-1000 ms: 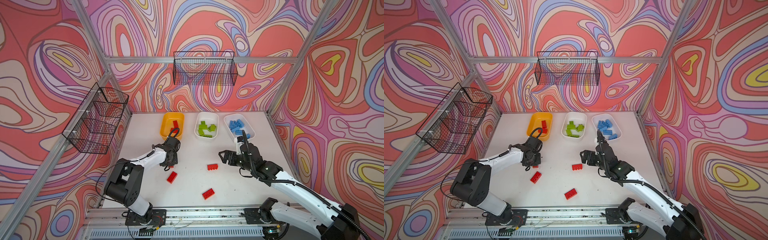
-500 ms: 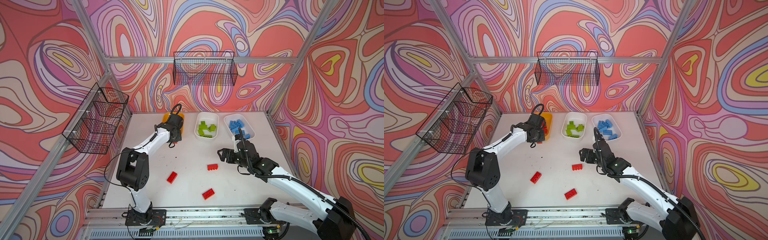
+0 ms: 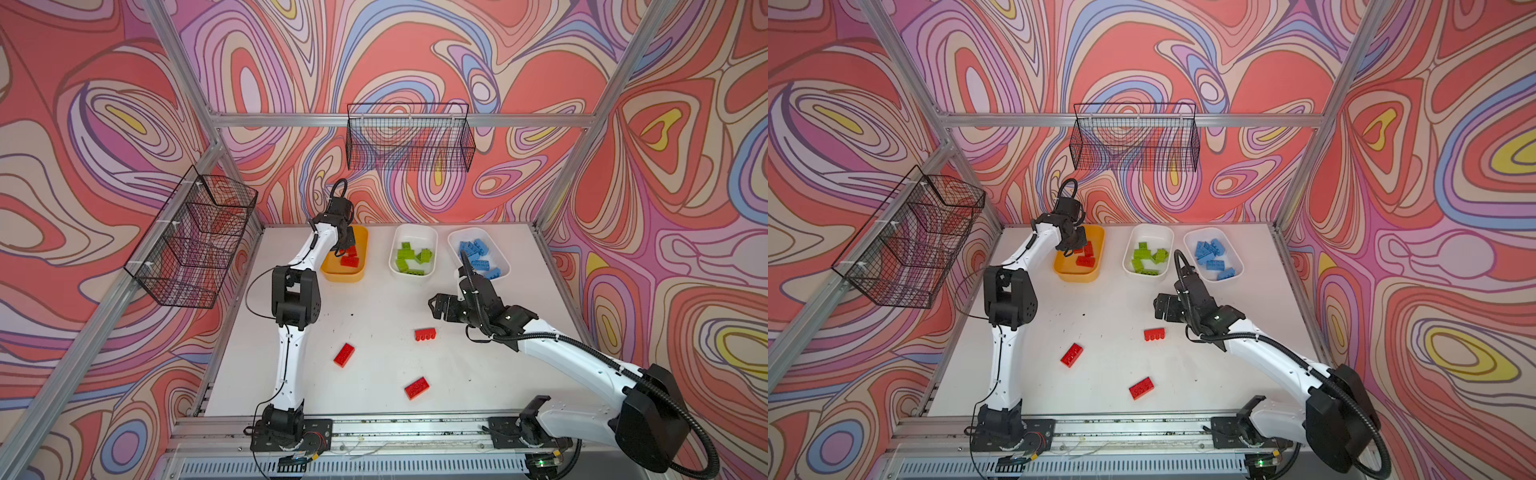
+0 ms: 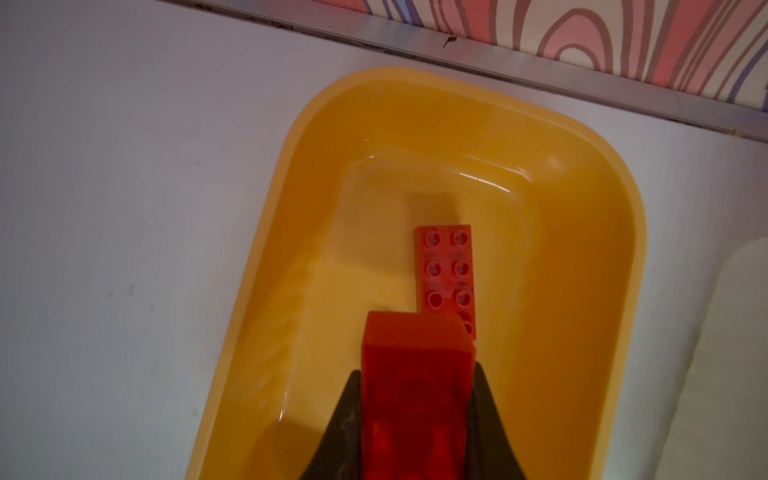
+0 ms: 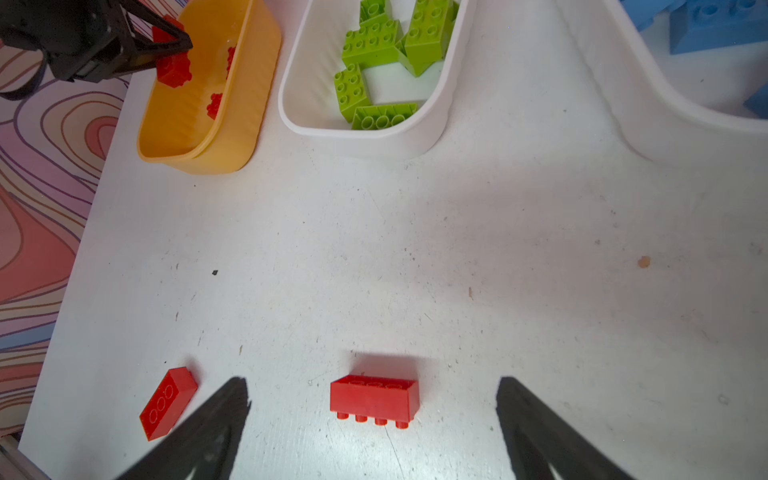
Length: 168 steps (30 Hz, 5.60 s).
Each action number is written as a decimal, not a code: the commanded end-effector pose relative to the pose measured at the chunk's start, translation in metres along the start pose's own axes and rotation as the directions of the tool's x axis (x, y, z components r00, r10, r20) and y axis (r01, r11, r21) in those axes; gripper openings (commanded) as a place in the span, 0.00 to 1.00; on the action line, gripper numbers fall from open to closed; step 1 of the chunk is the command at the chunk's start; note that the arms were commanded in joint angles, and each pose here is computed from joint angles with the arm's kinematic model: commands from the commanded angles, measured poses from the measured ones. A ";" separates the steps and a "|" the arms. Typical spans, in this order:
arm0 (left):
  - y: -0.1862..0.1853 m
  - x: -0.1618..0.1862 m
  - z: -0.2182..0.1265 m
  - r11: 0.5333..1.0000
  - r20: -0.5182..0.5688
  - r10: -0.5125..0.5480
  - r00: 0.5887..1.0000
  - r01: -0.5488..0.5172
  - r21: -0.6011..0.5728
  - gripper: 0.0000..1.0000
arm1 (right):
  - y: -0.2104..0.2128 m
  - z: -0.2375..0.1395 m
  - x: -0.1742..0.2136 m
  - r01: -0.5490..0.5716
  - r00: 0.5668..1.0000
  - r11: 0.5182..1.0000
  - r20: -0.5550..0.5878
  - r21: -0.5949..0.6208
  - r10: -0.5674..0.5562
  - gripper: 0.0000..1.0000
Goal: Sort the legos into containers by color
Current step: 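Carry the red brick into the yellow tub and release it, then move the left gripper down onto the last nearby red brick, then close the left gripper on the red brick and lift it, then carry the red brick into the yellow tub and open the left gripper, then lower the right gripper onto the red 2x4 brick while the left gripper withdraws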
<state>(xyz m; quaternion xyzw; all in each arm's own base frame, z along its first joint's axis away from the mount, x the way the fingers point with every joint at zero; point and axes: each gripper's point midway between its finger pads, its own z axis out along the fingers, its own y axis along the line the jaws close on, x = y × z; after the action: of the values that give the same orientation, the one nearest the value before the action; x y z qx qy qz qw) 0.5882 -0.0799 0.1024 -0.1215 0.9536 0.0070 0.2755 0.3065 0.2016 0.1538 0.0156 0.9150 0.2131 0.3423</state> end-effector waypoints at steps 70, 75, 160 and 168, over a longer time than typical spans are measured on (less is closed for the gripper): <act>0.047 0.383 -0.123 0.979 -0.290 0.202 0.936 -0.196 0.050 0.16 | 0.009 -0.059 0.014 -0.055 0.996 0.989 0.058 -0.138 0.063 0.98; 0.043 0.377 -0.120 0.974 -0.290 0.223 0.931 -0.223 0.033 0.13 | 0.010 -0.063 0.011 -0.050 0.996 0.989 0.070 -0.141 0.061 0.98; 0.075 0.262 -0.166 0.983 0.056 -0.078 0.995 0.067 0.170 1.00 | 0.013 0.069 0.095 0.123 0.973 0.979 -0.213 0.163 -0.086 0.98; 0.082 0.272 -0.163 0.984 0.057 -0.084 0.995 0.074 0.165 1.00 | 0.008 0.078 0.100 0.139 0.970 0.967 -0.227 0.213 -0.089 0.96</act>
<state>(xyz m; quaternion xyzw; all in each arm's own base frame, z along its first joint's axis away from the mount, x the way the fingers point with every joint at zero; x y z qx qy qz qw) 0.2611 -0.0771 0.0907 -0.1267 0.9411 -0.0740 0.3047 0.2733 0.2532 0.0419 -0.0317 0.9644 0.1000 0.2429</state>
